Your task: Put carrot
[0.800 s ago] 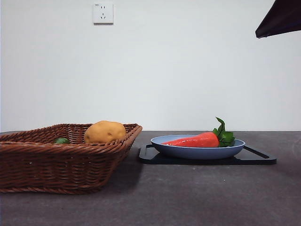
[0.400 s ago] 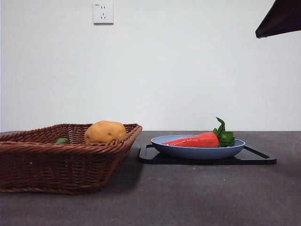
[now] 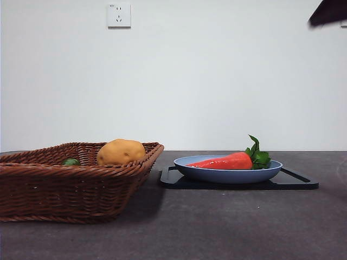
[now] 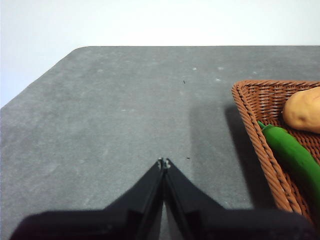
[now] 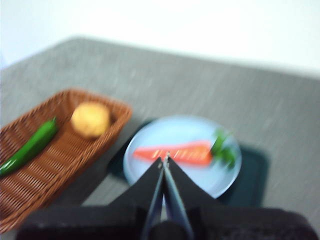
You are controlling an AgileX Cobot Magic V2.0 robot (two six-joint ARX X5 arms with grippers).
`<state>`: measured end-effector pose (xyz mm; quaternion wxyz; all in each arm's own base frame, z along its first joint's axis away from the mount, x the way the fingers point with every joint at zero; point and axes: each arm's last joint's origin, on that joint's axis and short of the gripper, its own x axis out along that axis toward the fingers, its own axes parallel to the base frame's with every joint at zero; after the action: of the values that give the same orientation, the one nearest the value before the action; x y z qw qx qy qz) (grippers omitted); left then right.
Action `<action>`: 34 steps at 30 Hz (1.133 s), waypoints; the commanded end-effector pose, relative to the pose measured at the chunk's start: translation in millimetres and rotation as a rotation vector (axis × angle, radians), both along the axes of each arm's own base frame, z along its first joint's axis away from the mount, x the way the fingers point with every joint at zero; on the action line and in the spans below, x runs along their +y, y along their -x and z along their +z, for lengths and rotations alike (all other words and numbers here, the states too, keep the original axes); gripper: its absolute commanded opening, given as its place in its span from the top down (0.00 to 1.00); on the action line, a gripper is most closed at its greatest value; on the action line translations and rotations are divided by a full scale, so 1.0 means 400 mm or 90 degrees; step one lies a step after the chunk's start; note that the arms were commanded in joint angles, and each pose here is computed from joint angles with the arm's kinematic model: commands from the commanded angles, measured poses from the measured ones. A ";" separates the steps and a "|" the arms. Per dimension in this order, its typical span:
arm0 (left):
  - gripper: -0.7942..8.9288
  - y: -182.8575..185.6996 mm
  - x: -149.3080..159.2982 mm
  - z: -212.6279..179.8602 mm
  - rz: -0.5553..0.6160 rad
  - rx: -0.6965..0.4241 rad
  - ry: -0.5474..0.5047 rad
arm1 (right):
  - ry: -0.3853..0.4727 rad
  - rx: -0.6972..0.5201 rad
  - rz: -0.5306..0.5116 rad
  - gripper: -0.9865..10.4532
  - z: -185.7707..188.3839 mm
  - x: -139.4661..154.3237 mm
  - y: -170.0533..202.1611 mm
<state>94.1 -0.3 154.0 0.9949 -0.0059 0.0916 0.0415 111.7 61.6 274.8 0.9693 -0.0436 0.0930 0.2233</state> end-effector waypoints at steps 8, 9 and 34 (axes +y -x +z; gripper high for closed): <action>0.91 -0.001 0.001 -0.002 0.004 -0.006 0.004 | 0.003 -0.062 -0.092 0.91 -0.149 -0.106 0.045; 0.91 -0.001 0.001 -0.002 0.004 -0.006 0.004 | -0.002 -0.062 -0.111 0.91 -0.165 -0.113 0.048; 0.91 -0.001 0.001 -0.002 0.004 -0.006 0.004 | -0.073 0.002 -0.172 0.91 -0.312 -0.127 0.042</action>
<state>94.1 -0.3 154.0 0.9949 -0.0059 0.0916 0.0415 94.4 10.8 153.8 0.9916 0.0120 0.0822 0.0988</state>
